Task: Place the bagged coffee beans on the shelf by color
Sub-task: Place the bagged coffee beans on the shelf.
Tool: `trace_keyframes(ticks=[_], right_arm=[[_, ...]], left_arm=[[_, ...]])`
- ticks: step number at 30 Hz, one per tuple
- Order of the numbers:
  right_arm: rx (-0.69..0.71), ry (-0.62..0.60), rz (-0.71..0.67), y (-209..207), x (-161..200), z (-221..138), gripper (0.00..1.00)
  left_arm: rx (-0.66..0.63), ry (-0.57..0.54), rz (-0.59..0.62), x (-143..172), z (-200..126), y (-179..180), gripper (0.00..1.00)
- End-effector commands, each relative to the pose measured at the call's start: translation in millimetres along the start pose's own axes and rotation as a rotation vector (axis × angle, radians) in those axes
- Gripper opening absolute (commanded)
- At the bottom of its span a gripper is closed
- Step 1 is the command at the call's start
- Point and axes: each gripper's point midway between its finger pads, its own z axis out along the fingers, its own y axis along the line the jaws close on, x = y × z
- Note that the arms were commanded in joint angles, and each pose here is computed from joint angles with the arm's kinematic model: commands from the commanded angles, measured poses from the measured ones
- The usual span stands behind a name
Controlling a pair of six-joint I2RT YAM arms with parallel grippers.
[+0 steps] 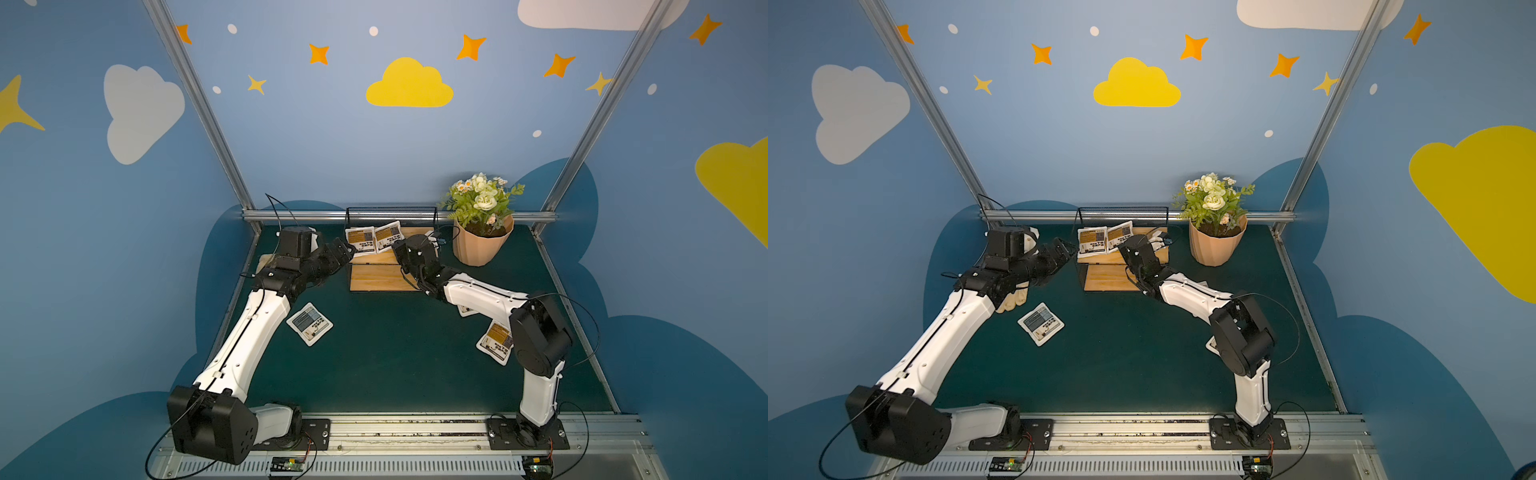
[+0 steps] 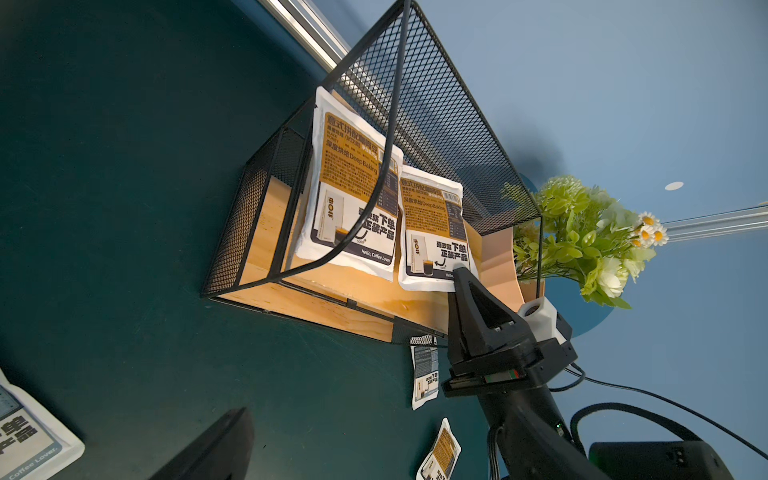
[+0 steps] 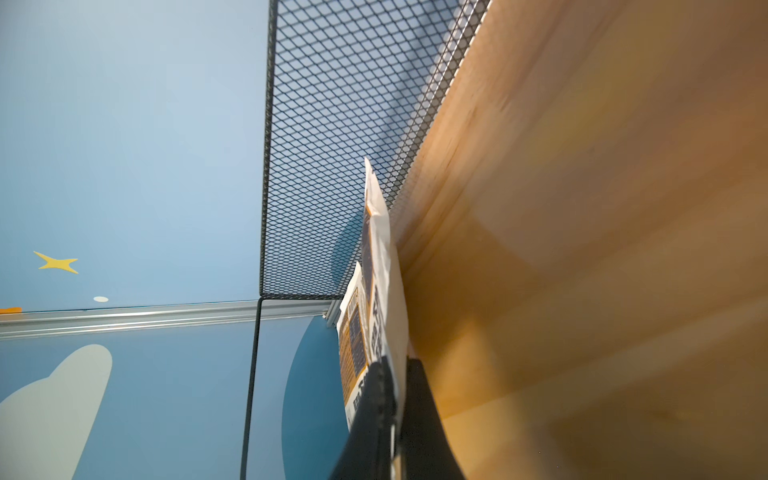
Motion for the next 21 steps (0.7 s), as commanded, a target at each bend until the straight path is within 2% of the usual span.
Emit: trace_keyframes(ticks=[1,5,13,16,21], right_arm=[[0.056,-0.011,0.001,-14,0,1,0.21],[0.07,-0.005,-0.004,-18,1,-3,0.46],[0.087,0.005,-0.02,-16,1,-13,0.8],[0.089,0.018,-0.022,-14,3,-17,0.86],[0.088,0.063,-0.048,-11,11,-26,0.89]], left_arm=[[0.029,-0.014,0.021,-1,-8,-5,1.0],[0.036,-0.016,0.019,1,-9,-5,1.0],[0.055,-0.013,0.016,5,-13,-6,1.0],[0.059,-0.016,0.016,6,-15,-7,1.0],[0.059,-0.018,0.013,8,-18,-5,1.0]])
